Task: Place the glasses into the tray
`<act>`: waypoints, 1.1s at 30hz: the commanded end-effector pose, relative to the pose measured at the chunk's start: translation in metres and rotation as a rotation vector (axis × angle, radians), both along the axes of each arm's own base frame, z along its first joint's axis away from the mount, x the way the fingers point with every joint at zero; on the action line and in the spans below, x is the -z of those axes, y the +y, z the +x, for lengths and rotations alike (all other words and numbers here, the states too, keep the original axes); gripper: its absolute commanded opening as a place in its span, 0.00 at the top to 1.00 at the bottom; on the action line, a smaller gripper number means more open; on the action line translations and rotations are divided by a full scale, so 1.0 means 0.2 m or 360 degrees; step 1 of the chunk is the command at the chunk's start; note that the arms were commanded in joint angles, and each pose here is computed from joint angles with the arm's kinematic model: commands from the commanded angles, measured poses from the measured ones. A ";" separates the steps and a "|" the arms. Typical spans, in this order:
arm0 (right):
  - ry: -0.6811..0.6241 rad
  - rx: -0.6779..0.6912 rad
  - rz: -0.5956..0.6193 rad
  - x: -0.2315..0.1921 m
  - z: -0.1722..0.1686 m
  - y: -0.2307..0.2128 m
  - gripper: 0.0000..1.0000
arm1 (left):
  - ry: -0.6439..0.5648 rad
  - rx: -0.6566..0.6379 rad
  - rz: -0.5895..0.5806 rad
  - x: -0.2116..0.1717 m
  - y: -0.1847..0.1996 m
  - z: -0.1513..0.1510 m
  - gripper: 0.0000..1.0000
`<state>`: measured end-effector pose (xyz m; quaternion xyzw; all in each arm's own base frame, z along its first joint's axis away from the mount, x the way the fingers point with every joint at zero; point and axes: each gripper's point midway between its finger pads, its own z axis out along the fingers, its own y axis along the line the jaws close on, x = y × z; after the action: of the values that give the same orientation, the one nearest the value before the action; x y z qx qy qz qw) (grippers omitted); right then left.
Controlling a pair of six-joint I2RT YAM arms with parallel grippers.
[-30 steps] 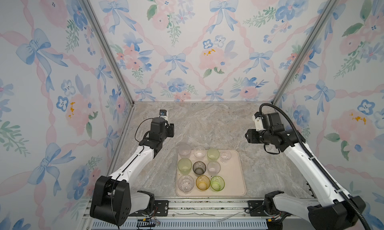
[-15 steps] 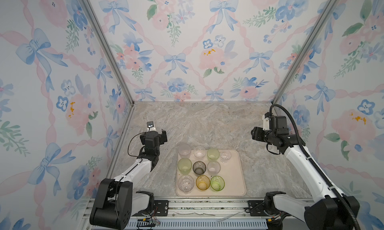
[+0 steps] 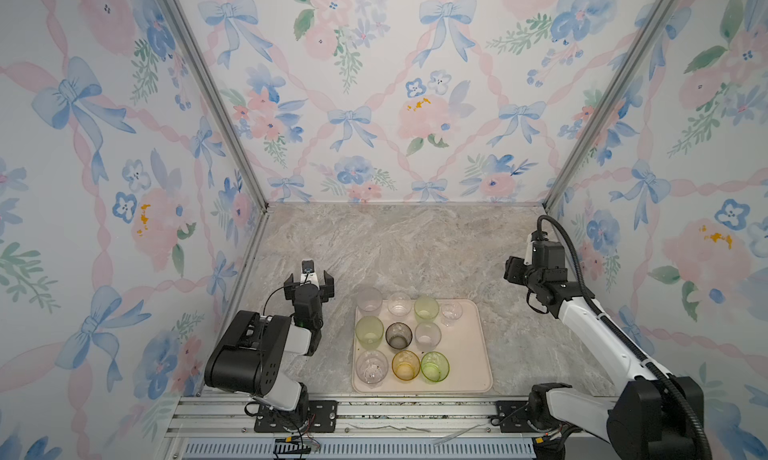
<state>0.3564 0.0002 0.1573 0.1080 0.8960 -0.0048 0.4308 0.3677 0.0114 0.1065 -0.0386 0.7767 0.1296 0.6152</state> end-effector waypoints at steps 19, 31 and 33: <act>-0.0668 0.0239 -0.0396 0.12 0.05 -0.19 0.29 | -0.0190 0.0202 -0.0005 -0.06 -0.07 -0.04 0.02; -0.0669 0.0030 -0.0459 0.24 0.14 -0.05 0.29 | -0.0191 0.0203 -0.0006 -0.07 -0.07 -0.04 0.02; -0.0610 0.0005 -0.0479 0.26 0.14 -0.03 0.29 | -0.0187 0.0199 -0.0004 -0.06 -0.07 -0.04 0.02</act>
<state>0.3795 -0.0145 0.0948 0.0596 0.7983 -0.1179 0.5876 0.3600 -0.0009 0.1180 -0.0080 0.7434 0.0847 0.6634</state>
